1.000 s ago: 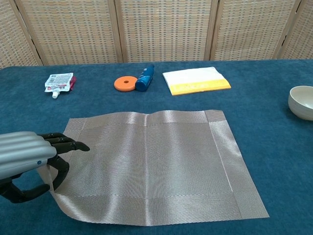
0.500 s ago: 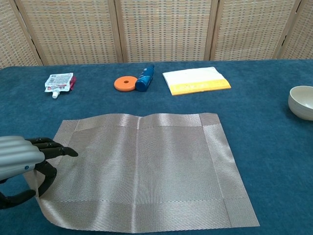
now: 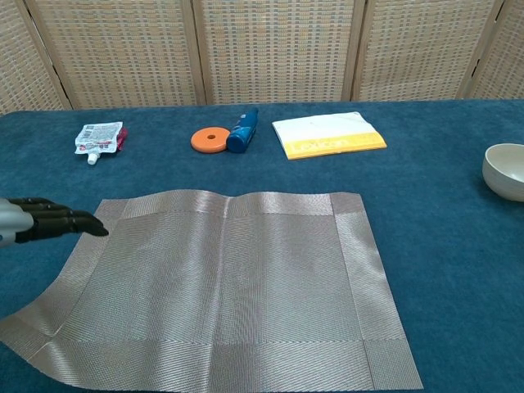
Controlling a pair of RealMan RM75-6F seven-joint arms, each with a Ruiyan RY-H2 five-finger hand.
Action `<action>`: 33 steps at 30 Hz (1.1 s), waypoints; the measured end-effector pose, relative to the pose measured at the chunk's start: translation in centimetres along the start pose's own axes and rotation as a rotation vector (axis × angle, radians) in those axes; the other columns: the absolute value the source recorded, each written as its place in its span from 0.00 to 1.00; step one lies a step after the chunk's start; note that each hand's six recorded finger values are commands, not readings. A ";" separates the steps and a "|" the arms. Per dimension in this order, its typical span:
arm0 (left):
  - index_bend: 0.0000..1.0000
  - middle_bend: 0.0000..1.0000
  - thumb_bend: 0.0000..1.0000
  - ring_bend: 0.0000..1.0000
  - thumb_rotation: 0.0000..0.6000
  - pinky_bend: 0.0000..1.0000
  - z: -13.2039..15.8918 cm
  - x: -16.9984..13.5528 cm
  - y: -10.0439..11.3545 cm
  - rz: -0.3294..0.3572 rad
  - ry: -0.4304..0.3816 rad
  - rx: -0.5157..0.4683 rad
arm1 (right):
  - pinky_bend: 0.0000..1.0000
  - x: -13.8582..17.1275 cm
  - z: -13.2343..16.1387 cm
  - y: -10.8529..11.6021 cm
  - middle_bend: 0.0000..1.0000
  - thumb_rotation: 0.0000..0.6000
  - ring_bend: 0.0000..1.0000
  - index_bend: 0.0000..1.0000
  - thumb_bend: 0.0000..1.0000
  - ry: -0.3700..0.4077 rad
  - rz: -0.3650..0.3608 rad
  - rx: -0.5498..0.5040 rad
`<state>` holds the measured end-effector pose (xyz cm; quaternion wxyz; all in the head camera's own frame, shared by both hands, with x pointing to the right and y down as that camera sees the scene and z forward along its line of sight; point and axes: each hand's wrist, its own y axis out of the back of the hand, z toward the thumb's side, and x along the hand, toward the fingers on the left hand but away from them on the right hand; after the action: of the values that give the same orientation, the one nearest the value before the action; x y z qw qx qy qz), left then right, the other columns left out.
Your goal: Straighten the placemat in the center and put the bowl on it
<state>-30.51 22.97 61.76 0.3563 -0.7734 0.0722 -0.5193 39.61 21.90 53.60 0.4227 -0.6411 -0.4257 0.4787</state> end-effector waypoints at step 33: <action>0.00 0.00 0.00 0.00 1.00 0.00 -7.6 -4.6 6.4 0.471 0.359 -0.187 | 0.00 -11.4 -9.7 -10.0 0.00 1.00 0.00 0.28 0.00 -0.351 0.380 0.054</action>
<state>-37.40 16.84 55.88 0.3758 -0.6608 0.3587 -0.5417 45.62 12.60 67.75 0.2615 -0.6053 -0.3515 0.6646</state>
